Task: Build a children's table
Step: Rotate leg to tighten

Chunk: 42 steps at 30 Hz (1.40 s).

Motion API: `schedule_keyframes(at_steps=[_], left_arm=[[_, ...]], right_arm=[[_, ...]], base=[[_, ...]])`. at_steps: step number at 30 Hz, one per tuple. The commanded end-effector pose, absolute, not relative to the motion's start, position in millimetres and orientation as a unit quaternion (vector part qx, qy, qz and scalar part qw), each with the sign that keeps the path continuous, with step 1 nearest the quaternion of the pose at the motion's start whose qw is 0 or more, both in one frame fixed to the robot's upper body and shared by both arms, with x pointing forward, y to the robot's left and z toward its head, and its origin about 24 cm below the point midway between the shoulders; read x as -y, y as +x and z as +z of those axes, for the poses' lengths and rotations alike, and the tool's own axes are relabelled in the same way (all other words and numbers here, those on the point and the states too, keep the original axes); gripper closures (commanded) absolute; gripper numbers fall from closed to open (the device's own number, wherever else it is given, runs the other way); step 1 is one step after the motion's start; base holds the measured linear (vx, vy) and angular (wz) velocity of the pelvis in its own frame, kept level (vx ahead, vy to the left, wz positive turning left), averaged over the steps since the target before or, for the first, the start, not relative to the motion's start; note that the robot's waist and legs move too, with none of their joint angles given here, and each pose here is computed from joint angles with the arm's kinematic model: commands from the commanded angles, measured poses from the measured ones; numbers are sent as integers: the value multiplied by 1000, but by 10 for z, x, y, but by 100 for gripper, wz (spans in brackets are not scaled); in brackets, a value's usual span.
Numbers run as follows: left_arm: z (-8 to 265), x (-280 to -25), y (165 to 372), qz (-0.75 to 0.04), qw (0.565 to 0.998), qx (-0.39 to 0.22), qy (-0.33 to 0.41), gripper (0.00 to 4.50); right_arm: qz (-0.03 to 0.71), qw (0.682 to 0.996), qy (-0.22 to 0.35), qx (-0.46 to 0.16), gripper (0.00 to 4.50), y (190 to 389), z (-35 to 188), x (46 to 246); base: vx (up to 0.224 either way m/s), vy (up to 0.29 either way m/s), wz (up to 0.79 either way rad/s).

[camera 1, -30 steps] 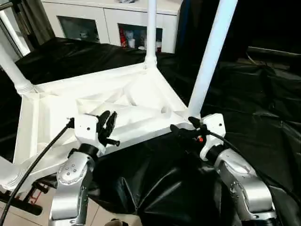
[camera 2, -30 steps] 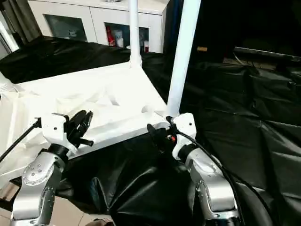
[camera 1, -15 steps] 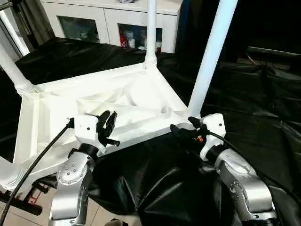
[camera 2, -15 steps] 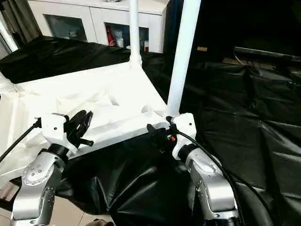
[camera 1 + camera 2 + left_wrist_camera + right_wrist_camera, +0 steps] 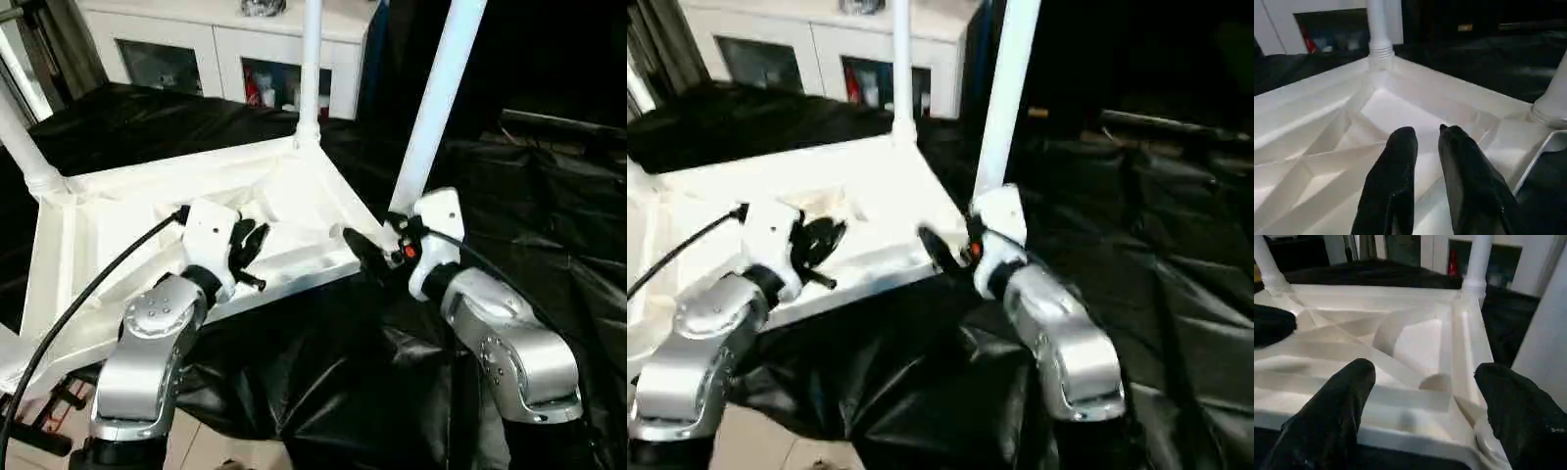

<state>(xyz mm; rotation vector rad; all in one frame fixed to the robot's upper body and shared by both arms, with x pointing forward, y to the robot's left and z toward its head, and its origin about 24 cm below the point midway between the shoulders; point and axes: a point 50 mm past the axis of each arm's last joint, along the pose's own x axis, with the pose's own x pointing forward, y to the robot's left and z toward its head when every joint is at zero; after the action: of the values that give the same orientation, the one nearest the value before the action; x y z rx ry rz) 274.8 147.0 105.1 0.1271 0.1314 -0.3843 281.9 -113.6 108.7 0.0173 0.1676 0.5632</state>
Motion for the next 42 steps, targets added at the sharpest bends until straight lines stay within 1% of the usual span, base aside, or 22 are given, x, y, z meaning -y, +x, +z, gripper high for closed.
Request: schedule_keyframes(at_steps=[1,4,9,11,12,13,15,17,19,20,21,23,27,28,29,31,33,35,38,39,40,42], left_arm=[[1090,-1475,2732,-184,978,-77,64,327],[1118,-1493,2709,-173,980,-77,51,308],[1017,-1615,2583,-136,985,-65,82,276],[996,-1631,2547,-140,985,-70,77,255],[996,-1631,2547,-140,985,-70,77,255],[977,-1658,2473,-155,981,-88,76,240],[970,-1660,2445,-166,979,-95,72,240],[920,-1652,2346,-210,967,-116,82,240],[855,-1668,2253,-237,956,-132,113,240],[855,-1668,2253,-237,956,-132,113,240],[764,-1694,2122,-275,937,-170,130,240],[684,-1724,1991,-308,917,-209,142,240],[607,-1796,1846,-326,898,-252,156,240],[560,-1900,1846,-294,902,-263,175,240],[560,-1900,1846,-294,902,-263,175,240],[545,-2005,1863,-258,909,-268,187,240],[542,-2069,1866,-247,910,-275,189,240],[590,-2154,1911,-229,917,-262,196,240],[631,-2199,1945,-217,923,-250,195,240],[671,-2224,1975,-213,927,-239,197,240],[683,-2230,1981,-213,927,-236,197,240],[689,-2233,1981,-214,927,-235,198,240]], right_arm=[[276,957,8,-94,64,2827,1143,1132],[279,955,11,-101,64,2810,1149,1114],[273,954,25,-120,64,2786,1026,1101],[272,954,25,-125,64,2794,1014,1093],[272,954,25,-125,64,2794,1014,1093],[274,953,22,-129,64,2848,1005,1049],[275,952,20,-130,64,2870,1002,1032],[276,952,20,-135,64,2943,973,985],[280,950,19,-137,64,3000,944,949],[280,950,19,-137,64,3000,944,949],[272,951,30,-145,64,3102,888,920],[251,955,42,-154,64,3209,822,911],[226,958,68,-161,64,3330,762,906],[210,960,92,-161,64,3404,752,919],[210,960,92,-161,64,3404,752,919],[181,964,117,-157,64,3507,747,961],[143,968,140,-154,64,3609,752,1033],[100,970,167,-142,64,3724,800,1149],[77,971,181,-134,64,3776,829,1222],[47,973,187,-124,64,3827,852,1339],[37,974,184,-122,64,3842,855,1387],[32,975,182,-121,64,3853,854,1411]], base=[[0,0,0],[0,0,0],[0,0,0],[0,0,0],[0,0,0],[0,0,0],[0,0,0],[0,0,0],[0,0,0],[0,0,0],[0,0,0],[0,0,0],[0,0,0],[0,0,0],[0,0,0],[0,0,0],[0,0,0],[0,0,0],[0,0,0],[0,0,0],[0,0,0],[0,0,0]])
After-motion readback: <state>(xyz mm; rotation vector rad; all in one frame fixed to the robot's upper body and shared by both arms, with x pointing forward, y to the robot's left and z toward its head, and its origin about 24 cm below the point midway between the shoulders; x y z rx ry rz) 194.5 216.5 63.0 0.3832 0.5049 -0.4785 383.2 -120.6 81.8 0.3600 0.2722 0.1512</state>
